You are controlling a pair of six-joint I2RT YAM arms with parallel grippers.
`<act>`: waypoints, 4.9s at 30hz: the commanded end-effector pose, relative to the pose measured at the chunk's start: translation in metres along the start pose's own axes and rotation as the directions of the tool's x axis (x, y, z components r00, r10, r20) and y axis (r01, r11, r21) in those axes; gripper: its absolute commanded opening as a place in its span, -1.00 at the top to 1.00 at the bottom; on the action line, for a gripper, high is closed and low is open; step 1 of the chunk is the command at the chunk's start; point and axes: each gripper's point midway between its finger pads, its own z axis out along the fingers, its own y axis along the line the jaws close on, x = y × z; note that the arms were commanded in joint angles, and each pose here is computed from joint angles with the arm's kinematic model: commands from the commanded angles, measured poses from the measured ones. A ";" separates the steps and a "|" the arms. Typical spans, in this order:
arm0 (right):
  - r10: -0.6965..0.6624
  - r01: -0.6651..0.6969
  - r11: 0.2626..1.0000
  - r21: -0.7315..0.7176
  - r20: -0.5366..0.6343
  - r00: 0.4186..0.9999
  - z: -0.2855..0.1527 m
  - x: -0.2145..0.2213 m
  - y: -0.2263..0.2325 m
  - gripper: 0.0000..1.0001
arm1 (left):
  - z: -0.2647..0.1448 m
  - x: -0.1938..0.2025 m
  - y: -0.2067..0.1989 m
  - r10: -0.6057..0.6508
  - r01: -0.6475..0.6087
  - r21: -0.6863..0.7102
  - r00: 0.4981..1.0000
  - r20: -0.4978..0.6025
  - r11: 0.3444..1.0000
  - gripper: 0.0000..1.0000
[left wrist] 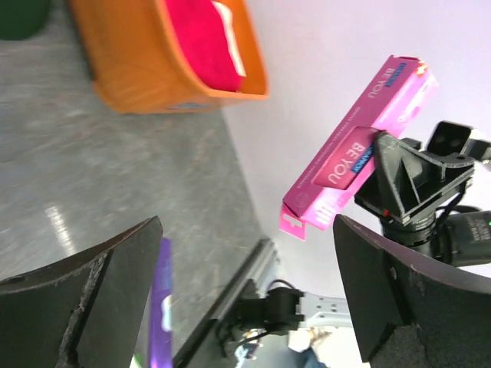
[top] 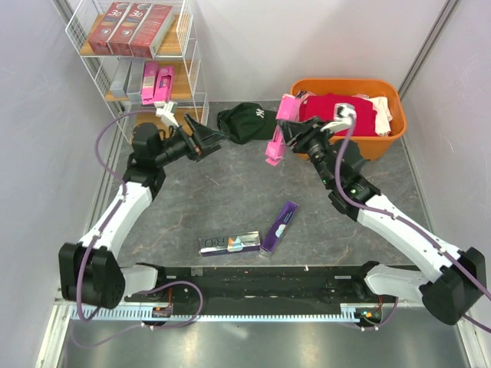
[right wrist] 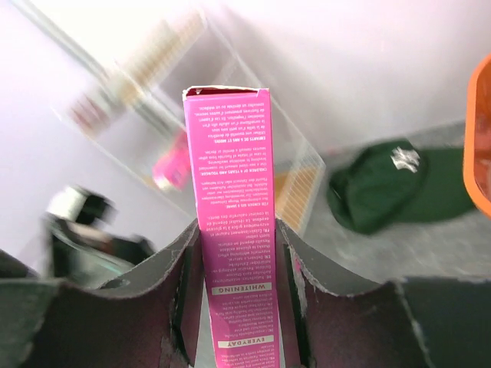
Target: Place and organize the toothpastes onto the shelf
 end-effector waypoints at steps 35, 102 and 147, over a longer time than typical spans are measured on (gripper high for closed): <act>0.519 -0.460 0.854 -0.245 0.319 0.793 -0.037 -0.099 0.030 0.05 | 0.077 0.077 -0.160 0.055 0.044 0.607 0.988 -0.144 0.794 -0.24; 0.471 -0.479 0.877 -0.043 0.279 0.837 -0.010 -0.064 -0.028 -0.96 | -0.122 -0.088 0.057 -0.037 0.026 0.038 0.944 0.328 0.999 0.89; 0.476 -0.492 0.871 0.002 0.249 0.844 -0.007 -0.058 -0.058 -0.96 | -0.026 -0.193 0.126 -0.254 0.259 0.048 0.866 0.431 0.965 0.96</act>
